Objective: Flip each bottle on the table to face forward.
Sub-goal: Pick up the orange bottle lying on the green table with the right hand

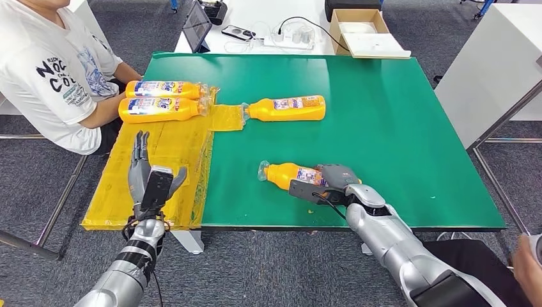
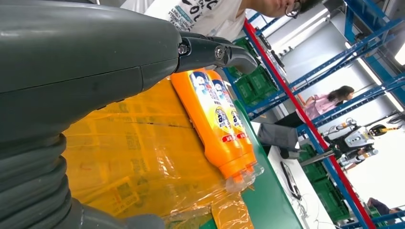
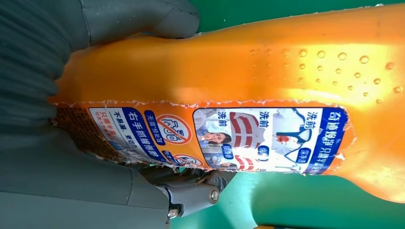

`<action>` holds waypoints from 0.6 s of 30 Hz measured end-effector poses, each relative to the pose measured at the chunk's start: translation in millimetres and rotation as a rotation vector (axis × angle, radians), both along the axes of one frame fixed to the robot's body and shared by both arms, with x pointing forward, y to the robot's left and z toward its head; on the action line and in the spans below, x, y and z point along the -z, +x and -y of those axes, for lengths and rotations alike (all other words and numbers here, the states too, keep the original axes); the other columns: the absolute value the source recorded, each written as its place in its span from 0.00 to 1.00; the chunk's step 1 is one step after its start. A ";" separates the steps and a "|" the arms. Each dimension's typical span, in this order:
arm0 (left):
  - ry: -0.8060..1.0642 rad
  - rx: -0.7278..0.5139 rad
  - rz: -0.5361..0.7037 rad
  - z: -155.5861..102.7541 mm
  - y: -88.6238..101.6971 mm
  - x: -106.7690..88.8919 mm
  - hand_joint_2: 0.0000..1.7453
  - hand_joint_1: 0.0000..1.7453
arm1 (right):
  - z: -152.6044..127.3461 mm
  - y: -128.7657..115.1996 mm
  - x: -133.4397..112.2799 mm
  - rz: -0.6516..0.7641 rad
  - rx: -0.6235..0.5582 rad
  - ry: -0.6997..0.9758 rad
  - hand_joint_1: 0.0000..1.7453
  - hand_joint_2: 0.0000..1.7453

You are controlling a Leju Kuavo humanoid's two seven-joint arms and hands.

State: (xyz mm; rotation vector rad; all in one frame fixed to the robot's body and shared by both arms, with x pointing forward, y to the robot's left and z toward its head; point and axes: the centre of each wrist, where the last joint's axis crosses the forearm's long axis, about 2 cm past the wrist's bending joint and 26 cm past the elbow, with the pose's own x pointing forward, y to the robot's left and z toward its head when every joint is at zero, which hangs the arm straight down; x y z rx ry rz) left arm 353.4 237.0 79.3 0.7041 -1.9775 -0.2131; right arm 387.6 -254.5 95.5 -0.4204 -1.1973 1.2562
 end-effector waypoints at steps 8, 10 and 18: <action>-0.216 0.191 -0.095 20.1 -3.9 1.8 1.00 0.00 | -18.6 -31.3 9.1 0.281 0.108 0.310 1.00 1.00; -0.314 0.269 -0.139 30.2 -6.4 0.3 1.00 0.00 | -29.3 -43.5 3.7 0.434 0.150 0.386 1.00 1.00; -0.560 0.628 -0.198 69.1 -12.2 -19.4 1.00 0.00 | -32.8 -62.7 -31.7 0.997 0.283 0.504 1.00 1.00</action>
